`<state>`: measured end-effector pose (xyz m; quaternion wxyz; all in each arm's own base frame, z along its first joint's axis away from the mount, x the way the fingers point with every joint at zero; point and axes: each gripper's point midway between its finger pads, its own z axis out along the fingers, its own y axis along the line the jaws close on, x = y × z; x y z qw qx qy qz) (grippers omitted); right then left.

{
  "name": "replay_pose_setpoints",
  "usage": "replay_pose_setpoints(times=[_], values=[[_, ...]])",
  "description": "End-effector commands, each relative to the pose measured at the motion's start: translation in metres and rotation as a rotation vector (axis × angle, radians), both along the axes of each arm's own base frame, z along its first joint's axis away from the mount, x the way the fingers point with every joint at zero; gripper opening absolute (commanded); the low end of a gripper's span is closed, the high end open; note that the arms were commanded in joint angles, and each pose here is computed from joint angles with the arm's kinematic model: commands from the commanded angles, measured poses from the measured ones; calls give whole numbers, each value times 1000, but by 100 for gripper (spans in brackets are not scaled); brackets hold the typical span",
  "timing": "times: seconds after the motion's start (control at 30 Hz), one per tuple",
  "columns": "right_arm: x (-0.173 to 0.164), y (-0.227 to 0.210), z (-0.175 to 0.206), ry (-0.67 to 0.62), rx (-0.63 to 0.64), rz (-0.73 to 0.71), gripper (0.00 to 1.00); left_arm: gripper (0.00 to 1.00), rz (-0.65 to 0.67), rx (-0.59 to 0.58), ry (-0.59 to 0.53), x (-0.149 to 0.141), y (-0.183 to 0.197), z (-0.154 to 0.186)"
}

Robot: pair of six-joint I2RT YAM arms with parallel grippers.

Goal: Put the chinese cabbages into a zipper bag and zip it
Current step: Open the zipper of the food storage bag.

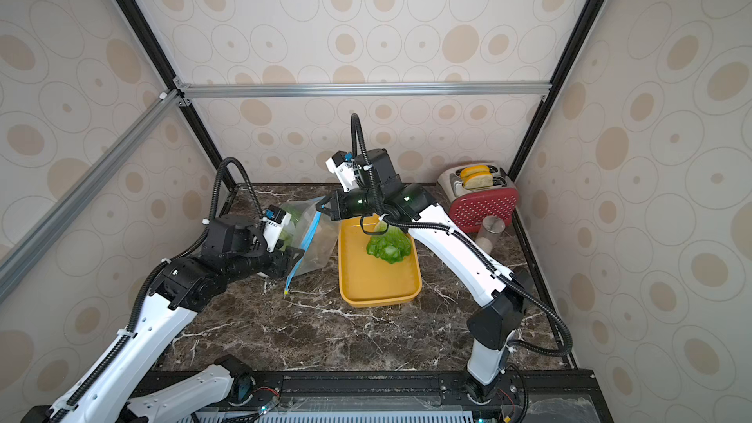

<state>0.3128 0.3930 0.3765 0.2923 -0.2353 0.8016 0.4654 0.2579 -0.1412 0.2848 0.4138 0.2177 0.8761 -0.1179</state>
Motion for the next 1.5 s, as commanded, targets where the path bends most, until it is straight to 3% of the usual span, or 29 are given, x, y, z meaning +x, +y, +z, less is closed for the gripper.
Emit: replay_pose_setpoints(times=[0.0,0.23,0.4,0.63,1.03,1.3,1.4,1.47], values=[[-2,-5,12,-34,-3,-6,0,62,0,45,-20,-1,5,1],[-1,-7,7,-28,-19,-15,0,52,16,75,-22,-2,11,5],[-2,-3,11,-7,8,-14,0,54,5,78,-13,4,6,1],[-3,-7,10,26,0,-38,0,32,97,124,-135,24,21,13],[-3,-6,11,55,17,-43,0,32,-14,81,-217,40,-6,15],[-2,-12,15,39,3,-61,0,5,-31,83,-196,42,-11,9],[-1,-16,16,26,-9,-78,7,0,-22,52,-205,42,-12,21],[-2,-19,22,7,-3,-80,21,0,-2,21,-203,42,-12,30]])
